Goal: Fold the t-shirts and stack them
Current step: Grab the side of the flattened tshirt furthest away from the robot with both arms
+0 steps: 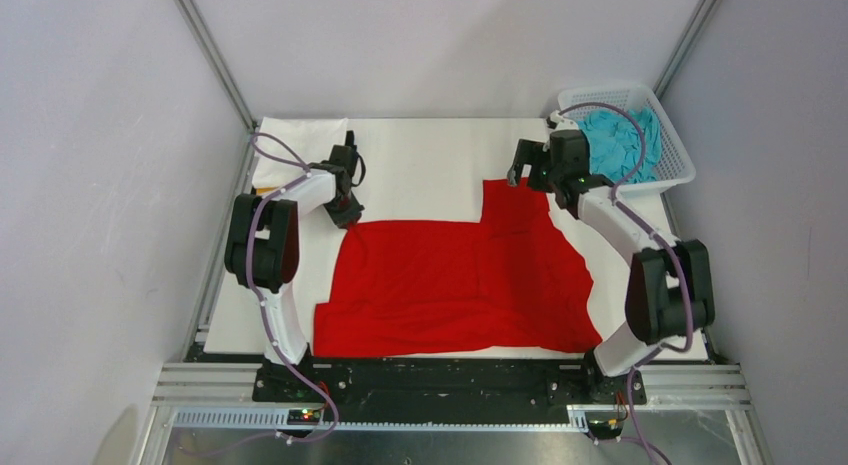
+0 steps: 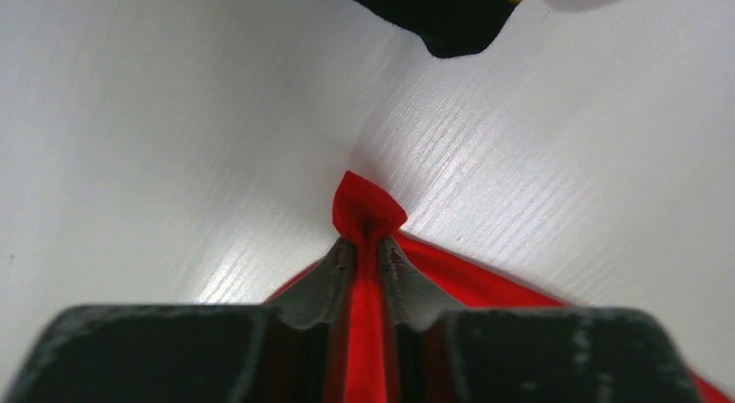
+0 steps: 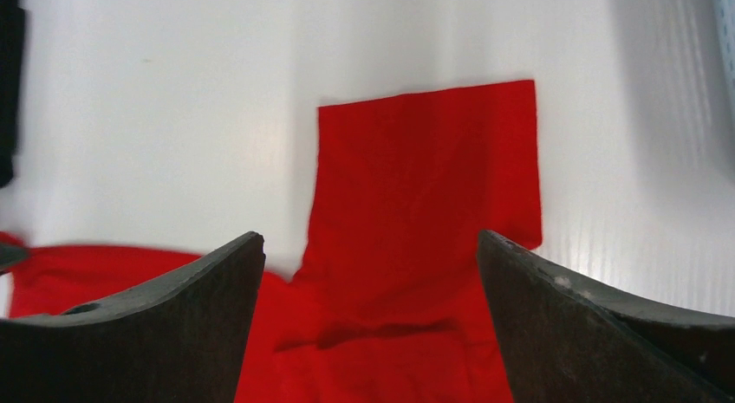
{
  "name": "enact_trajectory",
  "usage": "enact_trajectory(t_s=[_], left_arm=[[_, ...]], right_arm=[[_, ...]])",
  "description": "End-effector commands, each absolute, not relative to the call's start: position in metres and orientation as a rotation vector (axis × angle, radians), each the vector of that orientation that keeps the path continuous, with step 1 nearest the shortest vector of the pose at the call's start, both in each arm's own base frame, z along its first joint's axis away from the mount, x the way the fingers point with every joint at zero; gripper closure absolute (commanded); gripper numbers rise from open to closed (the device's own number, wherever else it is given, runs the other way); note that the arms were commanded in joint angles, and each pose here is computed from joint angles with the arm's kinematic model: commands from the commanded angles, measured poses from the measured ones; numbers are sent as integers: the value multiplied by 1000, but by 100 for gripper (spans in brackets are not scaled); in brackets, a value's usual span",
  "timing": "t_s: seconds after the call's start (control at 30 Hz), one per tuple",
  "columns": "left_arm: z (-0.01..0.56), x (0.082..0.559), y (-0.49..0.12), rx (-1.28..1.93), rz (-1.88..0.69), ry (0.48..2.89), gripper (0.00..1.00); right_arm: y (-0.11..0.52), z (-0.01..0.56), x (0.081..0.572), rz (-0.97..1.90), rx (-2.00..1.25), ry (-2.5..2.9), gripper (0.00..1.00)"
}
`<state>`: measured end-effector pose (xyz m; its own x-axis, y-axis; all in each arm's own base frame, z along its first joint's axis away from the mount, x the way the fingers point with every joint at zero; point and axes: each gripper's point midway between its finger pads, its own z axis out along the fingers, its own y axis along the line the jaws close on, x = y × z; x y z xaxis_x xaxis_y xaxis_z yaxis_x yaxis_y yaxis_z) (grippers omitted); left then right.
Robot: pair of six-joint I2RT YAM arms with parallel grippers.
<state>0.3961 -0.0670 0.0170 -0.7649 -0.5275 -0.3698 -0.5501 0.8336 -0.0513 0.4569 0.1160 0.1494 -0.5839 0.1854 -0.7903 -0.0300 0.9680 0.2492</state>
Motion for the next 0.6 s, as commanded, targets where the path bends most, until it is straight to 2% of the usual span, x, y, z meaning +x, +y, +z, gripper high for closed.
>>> enact_trajectory(t_s=[0.0, 0.1, 0.13, 0.17, 0.2, 0.23, 0.27, 0.57], left_arm=[[20, 399, -67, -819, 95, 2624, 86], [20, 399, -67, -816, 95, 2626, 98], [21, 399, -67, -813, 95, 2626, 100], [21, 399, -67, -812, 94, 2625, 100], [21, 400, -66, -807, 96, 2625, 100], [22, 399, -66, -804, 96, 2626, 100], [23, 399, -66, -803, 95, 2624, 100], [32, 395, -62, -785, 112, 2606, 100]], right_arm=[[117, 153, 516, 169, 63, 2135, 7], [129, 137, 552, 97, 47, 2190, 8], [125, 109, 552, 36, 49, 2264, 9], [131, 124, 565, 34, 53, 2236, 9], [127, 99, 562, -21, 60, 2303, 9], [131, 106, 570, -25, 62, 2291, 9], [130, 85, 566, -69, 62, 2349, 9], [130, 34, 554, -127, 123, 2534, 12]])
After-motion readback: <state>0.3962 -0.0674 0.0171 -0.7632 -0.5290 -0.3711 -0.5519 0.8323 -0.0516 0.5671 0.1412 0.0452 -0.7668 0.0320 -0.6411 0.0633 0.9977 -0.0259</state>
